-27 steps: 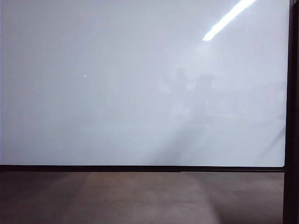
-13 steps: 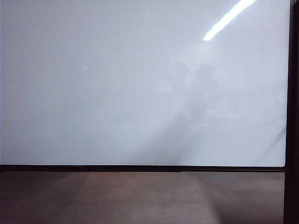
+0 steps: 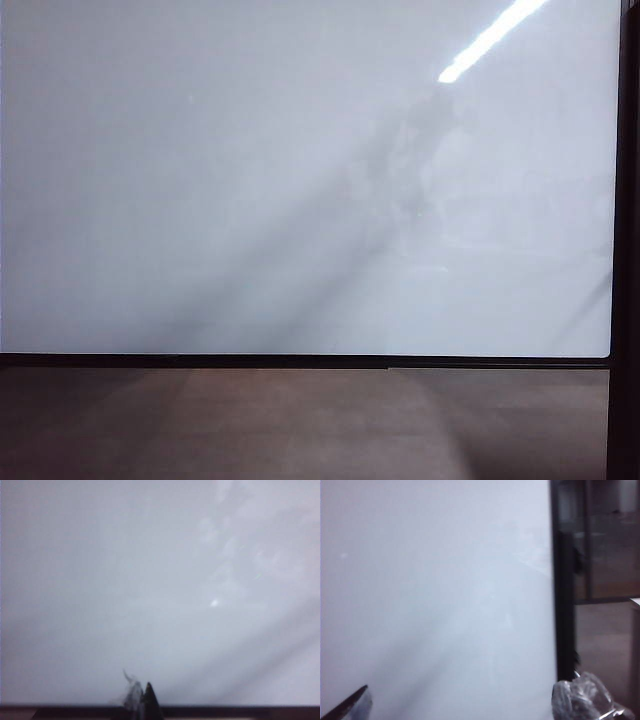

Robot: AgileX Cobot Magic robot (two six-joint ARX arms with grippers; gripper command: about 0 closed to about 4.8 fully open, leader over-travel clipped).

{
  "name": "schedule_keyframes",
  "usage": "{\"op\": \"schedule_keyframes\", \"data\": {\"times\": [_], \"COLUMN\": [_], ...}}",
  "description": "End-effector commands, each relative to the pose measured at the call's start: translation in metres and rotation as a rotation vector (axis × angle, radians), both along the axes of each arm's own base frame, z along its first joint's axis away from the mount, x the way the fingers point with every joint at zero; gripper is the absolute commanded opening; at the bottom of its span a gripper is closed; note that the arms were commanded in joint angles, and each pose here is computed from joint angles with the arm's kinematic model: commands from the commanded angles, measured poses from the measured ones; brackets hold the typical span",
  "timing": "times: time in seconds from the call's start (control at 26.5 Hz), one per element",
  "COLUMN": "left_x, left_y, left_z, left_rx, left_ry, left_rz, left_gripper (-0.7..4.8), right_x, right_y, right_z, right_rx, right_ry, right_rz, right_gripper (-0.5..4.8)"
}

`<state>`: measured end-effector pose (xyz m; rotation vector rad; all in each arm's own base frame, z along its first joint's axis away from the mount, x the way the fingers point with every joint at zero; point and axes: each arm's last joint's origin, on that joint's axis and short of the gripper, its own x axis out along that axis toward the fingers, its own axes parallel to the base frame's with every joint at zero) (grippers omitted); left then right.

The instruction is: Reach to the right to find the marker pen, pick it up, and write the number 4 on the whiteboard.

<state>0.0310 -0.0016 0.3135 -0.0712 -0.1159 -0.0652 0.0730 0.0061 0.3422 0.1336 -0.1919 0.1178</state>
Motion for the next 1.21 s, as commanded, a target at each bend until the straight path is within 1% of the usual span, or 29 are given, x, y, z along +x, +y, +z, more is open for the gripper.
{"op": "schedule_keyframes", "data": {"times": [0.04, 0.08, 0.11, 0.19, 0.23, 0.26, 0.38, 0.49, 0.53, 0.6, 0.68, 0.83, 0.94, 1.02, 1.21], "left_x": [-0.013, -0.017, -0.021, -0.024, -0.023, -0.019, -0.001, 0.015, 0.026, 0.044, 0.058, 0.066, 0.072, 0.082, 0.111], "left_y": [-0.002, -0.002, -0.003, -0.003, -0.003, -0.003, -0.002, -0.002, -0.002, -0.005, -0.007, -0.015, -0.022, -0.029, -0.055], "left_z": [0.038, 0.049, 0.063, 0.084, 0.091, 0.098, 0.112, 0.120, 0.123, 0.129, 0.133, 0.135, 0.133, 0.131, 0.120], "left_rx": [-0.010, 0.002, 0.035, 0.084, 0.096, 0.095, 0.047, -0.030, -0.045, -0.033, -0.034, -0.019, 0.007, 0.011, 0.031], "left_ry": [-0.047, -0.049, -0.043, -0.006, 0.012, 0.020, 0.008, -0.024, -0.032, -0.048, -0.041, -0.023, -0.009, 0.016, 0.113], "left_rz": [-0.024, -0.030, -0.034, -0.031, -0.029, -0.027, -0.049, -0.090, -0.120, -0.212, -0.250, -0.322, -0.378, -0.387, -0.511], "left_gripper": [-0.05, -0.05, -0.05, -0.05, -0.05, -0.05, -0.05, -0.05, -0.05, -0.05, -0.05, -0.05, -0.05, -0.05, -0.05], "right_x": [0.010, 0.015, 0.020, 0.031, 0.036, 0.041, 0.053, 0.068, 0.074, 0.083, 0.093, 0.116, 0.136, 0.150, 0.178], "right_y": [0.003, 0.004, 0.004, 0.005, 0.006, 0.006, 0.006, 0.006, 0.006, 0.006, 0.004, -0.007, -0.021, -0.033, -0.060], "right_z": [0.034, 0.047, 0.056, 0.076, 0.084, 0.091, 0.109, 0.117, 0.117, 0.115, 0.111, 0.101, 0.092, 0.086, 0.067], "right_rx": [-0.016, -0.019, -0.022, -0.027, -0.036, -0.047, -0.049, -0.059, -0.063, -0.079, -0.108, -0.179, -0.179, -0.165, -0.146], "right_ry": [-0.058, -0.074, -0.082, -0.093, -0.099, -0.105, -0.112, -0.097, -0.086, -0.068, -0.039, 0.019, 0.058, 0.074, 0.131], "right_rz": [0.068, 0.084, 0.092, 0.093, 0.091, 0.085, 0.061, 0.038, 0.038, 0.029, 0.000, -0.069, -0.076, -0.066, -0.099], "right_gripper": [4.65, 4.65, 4.65, 4.72, 4.74, 4.74, 4.74, 4.74, 4.74, 4.74, 4.74, 4.73, 4.73, 4.73, 4.72]}}
